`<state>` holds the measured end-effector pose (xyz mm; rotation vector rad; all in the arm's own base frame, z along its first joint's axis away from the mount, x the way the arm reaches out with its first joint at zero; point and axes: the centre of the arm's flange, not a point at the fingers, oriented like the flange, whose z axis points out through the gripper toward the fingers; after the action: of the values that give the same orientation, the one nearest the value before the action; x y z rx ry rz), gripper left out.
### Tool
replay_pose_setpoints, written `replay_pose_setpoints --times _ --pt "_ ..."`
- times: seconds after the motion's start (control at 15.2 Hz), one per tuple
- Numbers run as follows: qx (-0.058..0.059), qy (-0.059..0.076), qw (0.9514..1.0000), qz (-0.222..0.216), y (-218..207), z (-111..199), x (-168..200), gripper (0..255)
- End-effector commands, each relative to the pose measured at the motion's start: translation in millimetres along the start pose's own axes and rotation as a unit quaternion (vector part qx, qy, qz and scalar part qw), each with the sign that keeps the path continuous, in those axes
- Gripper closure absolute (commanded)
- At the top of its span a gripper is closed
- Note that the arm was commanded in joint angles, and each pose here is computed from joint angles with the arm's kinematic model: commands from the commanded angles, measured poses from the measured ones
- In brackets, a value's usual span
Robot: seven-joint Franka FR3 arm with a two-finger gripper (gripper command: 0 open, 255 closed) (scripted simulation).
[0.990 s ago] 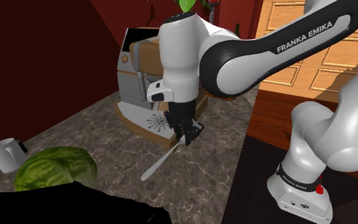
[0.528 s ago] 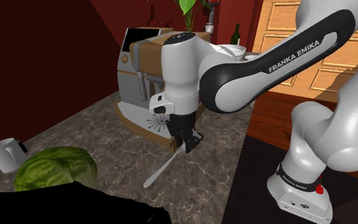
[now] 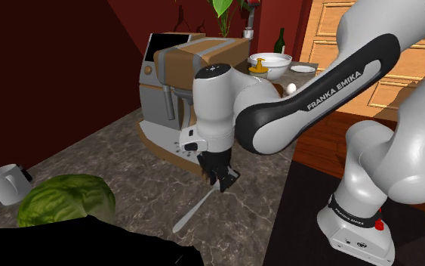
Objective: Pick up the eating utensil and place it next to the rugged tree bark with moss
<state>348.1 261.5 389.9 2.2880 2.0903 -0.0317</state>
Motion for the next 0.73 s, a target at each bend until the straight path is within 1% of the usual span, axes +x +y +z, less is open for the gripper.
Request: replay_pose_setpoints --times 0.0,0.46,0.66 --pt "0.000 0.000 1.0000 0.000 -0.6 9.1 -0.6 255" --pt "0.000 0.000 1.0000 0.000 -1.2 46.0 1.0 255" --pt "0.000 0.000 1.0000 0.000 -1.2 46.0 1.0 255"
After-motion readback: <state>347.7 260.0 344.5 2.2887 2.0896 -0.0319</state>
